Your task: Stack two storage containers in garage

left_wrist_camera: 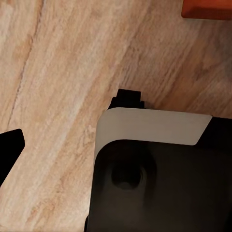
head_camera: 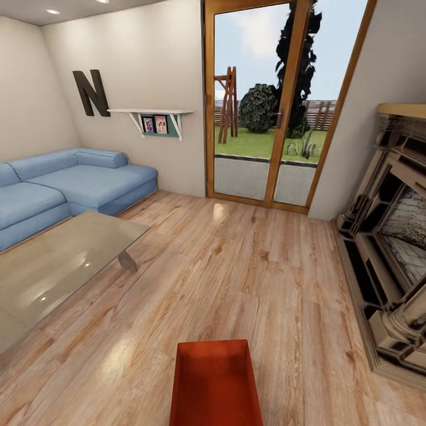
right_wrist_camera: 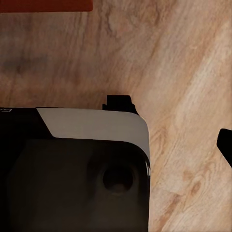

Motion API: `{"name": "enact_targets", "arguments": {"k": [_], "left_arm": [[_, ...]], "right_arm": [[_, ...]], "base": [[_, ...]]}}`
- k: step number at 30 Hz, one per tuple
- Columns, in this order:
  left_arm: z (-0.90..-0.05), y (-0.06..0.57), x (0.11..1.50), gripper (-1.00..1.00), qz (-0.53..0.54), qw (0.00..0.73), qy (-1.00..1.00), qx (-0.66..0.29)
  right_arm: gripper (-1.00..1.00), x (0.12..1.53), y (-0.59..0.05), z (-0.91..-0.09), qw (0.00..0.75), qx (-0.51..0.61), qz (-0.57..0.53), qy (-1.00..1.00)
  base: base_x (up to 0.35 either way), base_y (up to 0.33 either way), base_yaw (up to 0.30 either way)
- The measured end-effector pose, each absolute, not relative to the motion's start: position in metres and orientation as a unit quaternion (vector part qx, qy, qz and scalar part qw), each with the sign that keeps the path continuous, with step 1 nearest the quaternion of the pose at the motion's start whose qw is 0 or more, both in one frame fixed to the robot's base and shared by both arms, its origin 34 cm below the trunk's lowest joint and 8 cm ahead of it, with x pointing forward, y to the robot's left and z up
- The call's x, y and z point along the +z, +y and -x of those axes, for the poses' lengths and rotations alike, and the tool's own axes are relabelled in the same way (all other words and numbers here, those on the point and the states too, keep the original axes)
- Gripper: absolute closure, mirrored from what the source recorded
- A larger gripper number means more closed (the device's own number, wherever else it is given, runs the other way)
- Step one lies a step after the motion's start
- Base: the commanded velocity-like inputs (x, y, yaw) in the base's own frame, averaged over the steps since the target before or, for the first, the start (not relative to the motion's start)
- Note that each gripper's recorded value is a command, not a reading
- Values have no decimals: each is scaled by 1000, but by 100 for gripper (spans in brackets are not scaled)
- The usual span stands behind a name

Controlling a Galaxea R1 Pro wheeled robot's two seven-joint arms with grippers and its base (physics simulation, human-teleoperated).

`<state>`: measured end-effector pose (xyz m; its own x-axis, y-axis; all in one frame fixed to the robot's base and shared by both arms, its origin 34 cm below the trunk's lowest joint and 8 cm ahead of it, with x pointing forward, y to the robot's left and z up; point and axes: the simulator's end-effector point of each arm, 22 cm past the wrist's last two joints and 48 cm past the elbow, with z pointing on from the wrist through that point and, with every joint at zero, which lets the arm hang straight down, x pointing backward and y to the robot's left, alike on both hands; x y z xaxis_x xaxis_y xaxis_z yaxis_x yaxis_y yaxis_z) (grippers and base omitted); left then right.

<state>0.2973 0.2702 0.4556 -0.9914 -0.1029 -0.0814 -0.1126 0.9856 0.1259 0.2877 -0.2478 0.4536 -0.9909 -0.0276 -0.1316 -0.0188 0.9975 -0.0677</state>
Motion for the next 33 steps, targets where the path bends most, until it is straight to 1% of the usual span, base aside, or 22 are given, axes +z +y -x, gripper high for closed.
{"name": "enact_targets", "arguments": {"k": [33], "left_arm": [[-287, 269, 451, -100, 46, 24, 997, 64]], "right_arm": [[-100, 449, -249, -275, 50, -37, 13, 998]], "base": [[0, 0, 0]]}}
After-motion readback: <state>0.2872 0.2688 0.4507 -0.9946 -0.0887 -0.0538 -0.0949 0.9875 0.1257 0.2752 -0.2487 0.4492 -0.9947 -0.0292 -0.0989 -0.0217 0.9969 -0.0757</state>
